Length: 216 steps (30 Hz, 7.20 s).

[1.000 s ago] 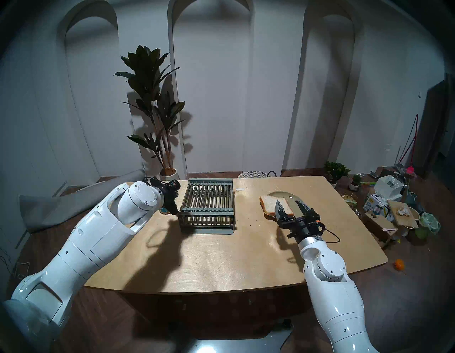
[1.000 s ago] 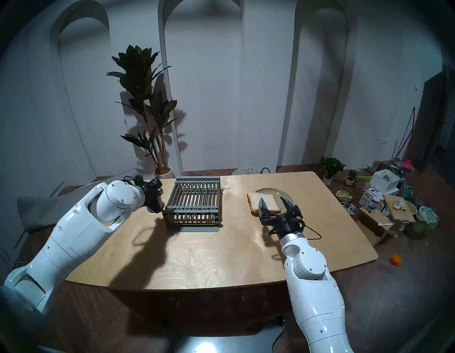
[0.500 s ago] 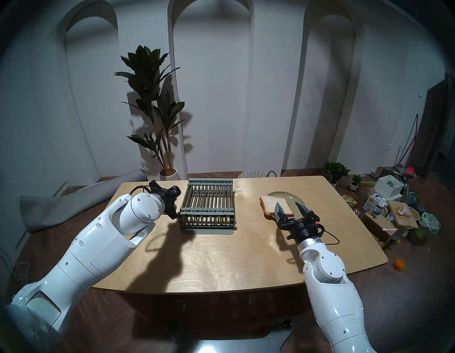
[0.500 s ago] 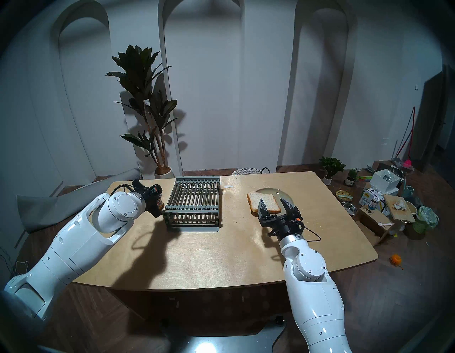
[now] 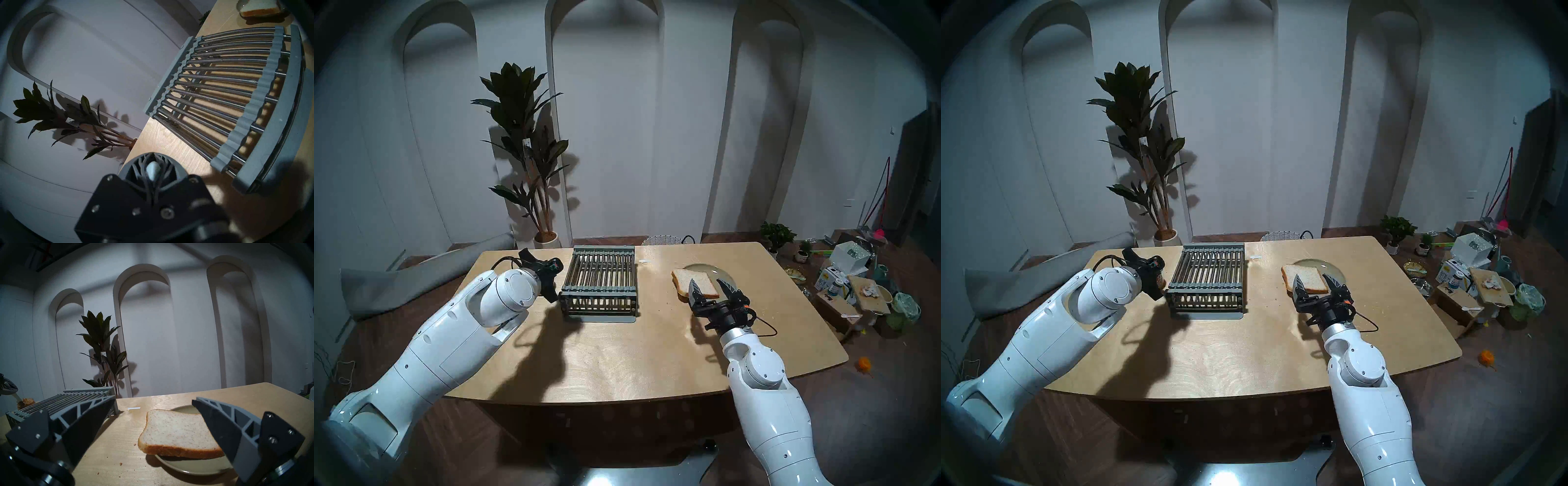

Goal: Spread peanut butter over the slice of bread with the knife

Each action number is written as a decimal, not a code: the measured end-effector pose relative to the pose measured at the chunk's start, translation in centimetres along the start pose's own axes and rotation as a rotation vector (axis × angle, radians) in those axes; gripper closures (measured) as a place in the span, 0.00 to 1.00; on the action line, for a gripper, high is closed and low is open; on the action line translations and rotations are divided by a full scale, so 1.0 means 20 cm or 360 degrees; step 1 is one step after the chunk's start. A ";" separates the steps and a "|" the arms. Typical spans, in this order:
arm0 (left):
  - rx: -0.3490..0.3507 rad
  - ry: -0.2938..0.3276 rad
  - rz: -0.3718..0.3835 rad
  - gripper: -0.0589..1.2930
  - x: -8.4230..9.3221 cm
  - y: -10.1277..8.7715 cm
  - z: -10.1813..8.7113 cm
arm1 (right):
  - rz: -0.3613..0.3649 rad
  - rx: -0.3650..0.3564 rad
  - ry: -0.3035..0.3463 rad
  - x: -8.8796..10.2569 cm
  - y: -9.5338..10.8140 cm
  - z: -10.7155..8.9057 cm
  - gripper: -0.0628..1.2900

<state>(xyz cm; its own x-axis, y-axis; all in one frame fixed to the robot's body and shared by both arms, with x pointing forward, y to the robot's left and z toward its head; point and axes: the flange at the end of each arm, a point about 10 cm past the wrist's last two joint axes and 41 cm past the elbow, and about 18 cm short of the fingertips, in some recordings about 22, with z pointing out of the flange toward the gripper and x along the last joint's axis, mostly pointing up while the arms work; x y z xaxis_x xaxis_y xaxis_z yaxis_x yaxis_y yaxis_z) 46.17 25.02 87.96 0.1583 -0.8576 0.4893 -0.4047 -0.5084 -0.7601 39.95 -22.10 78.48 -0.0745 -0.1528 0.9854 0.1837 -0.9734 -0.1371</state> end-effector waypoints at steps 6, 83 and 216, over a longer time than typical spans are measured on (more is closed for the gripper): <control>0.0004 0.0001 0.0011 0.98 0.00 -0.01 0.01 | 0.0001 -0.0002 -0.0002 0.00 0.00 0.01 0.03; 0.0100 -0.0006 0.0193 0.98 0.12 -0.06 -0.03 | 0.0069 0.0009 -0.0005 -0.02 0.02 0.03 0.03; -0.0880 0.1173 -0.1995 0.98 0.89 -0.10 -0.26 | 0.0216 -0.0556 -0.0837 0.39 0.81 0.09 0.03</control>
<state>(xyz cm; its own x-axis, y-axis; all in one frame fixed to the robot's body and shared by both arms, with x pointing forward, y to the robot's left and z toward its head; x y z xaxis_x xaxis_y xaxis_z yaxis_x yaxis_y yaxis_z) 45.22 11.13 100.45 0.2423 0.3891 0.8888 -0.6530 -0.6121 0.4460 44.10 -38.77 84.18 0.4338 -0.2607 0.8625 -0.1789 -0.9631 -0.2012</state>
